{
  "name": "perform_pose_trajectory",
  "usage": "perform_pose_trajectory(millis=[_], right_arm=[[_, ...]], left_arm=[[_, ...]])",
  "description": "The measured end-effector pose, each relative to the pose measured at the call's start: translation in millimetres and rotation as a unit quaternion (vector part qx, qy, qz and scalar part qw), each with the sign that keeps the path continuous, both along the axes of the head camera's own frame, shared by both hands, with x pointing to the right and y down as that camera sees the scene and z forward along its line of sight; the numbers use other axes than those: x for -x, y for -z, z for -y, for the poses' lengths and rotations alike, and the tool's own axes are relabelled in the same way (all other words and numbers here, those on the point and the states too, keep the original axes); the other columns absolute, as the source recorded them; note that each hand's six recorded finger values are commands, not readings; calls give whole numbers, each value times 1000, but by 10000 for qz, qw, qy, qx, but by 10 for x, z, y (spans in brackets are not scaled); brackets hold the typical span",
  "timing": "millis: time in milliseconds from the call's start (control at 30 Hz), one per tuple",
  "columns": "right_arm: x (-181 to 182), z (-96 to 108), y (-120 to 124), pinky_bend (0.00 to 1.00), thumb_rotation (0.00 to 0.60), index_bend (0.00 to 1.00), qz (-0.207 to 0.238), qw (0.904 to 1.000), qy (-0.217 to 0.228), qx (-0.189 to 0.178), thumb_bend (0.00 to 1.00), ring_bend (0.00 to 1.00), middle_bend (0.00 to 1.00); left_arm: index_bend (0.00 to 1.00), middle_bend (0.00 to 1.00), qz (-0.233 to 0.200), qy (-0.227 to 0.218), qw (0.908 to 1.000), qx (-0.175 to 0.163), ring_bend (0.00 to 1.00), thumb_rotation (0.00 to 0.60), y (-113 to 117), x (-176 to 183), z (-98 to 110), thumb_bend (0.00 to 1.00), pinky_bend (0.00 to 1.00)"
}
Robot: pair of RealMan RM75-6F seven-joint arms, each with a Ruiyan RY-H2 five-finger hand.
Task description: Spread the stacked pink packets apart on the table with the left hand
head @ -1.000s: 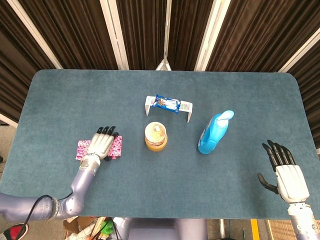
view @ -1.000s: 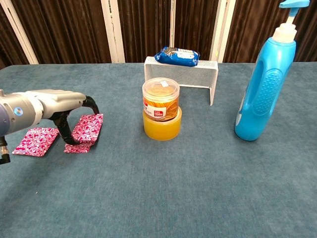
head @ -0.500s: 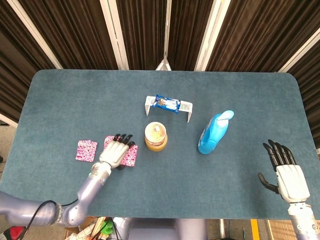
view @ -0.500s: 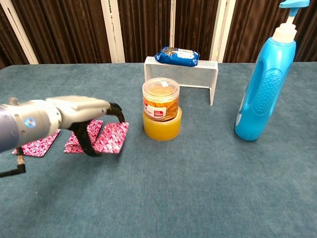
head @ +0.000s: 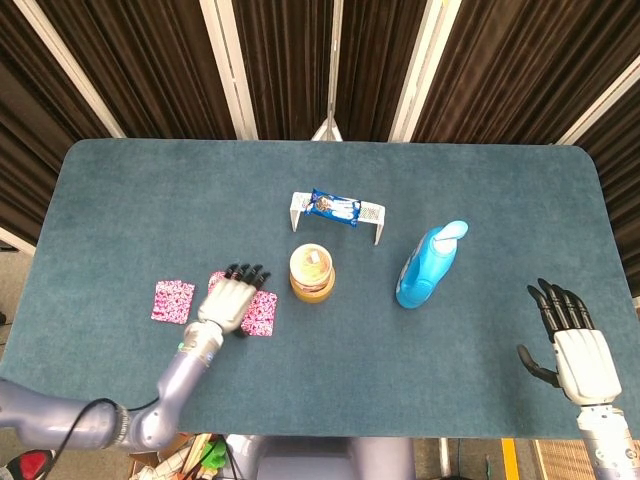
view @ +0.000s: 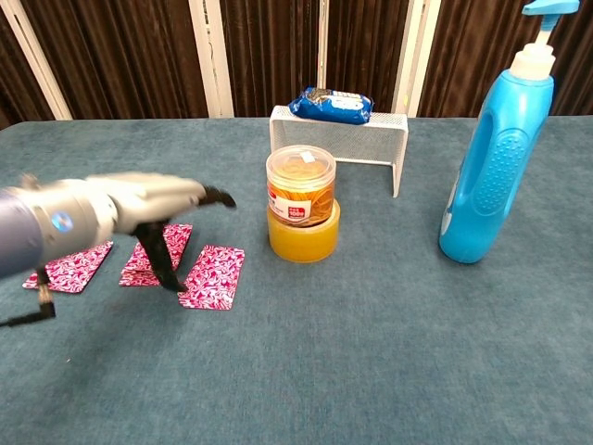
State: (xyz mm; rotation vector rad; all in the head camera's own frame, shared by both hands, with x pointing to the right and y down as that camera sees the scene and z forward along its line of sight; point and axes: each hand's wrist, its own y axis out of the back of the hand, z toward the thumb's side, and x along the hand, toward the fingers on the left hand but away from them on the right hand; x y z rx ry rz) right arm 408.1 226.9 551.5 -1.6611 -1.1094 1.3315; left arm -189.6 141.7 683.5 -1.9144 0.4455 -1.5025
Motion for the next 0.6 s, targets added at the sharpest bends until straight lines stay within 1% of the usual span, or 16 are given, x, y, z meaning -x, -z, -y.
perform_pose_trajectory(millis=[167,300,400,500,533,600], right_arm=[[-10,-3,3,87,600,0,-20,10000,-7,-6,363,0,0],[-12,1,-5,87,600,0,-69,10000,5,-10,363,0,0],[-6,7,-8,87,600,0,-131,9999,23,-34,363,0,0],[-6,5,-15,87,600,0,-191,9998,21,-49,363,0,0],[-10,4,-16,87,600,0,-206,9998,10,-51,363,0,0],[-14,2,-18,87,600,0,-234,9997,-5,-59,363,0,0]], left_arm=[[0,0,-229,298,9991,-219,0,600,260,252,121,154,0],[0,0,-209,408,9974,-549,0,600,475,577,134,154,0],[0,0,-53,501,9947,-898,0,600,650,947,47,154,0],[0,0,-18,670,9899,-1252,0,600,848,1321,-106,154,0],[0,0,-15,786,9863,-1452,0,600,952,1508,-200,154,0],[0,0,34,879,9818,-1683,0,600,1053,1705,-306,154,0]])
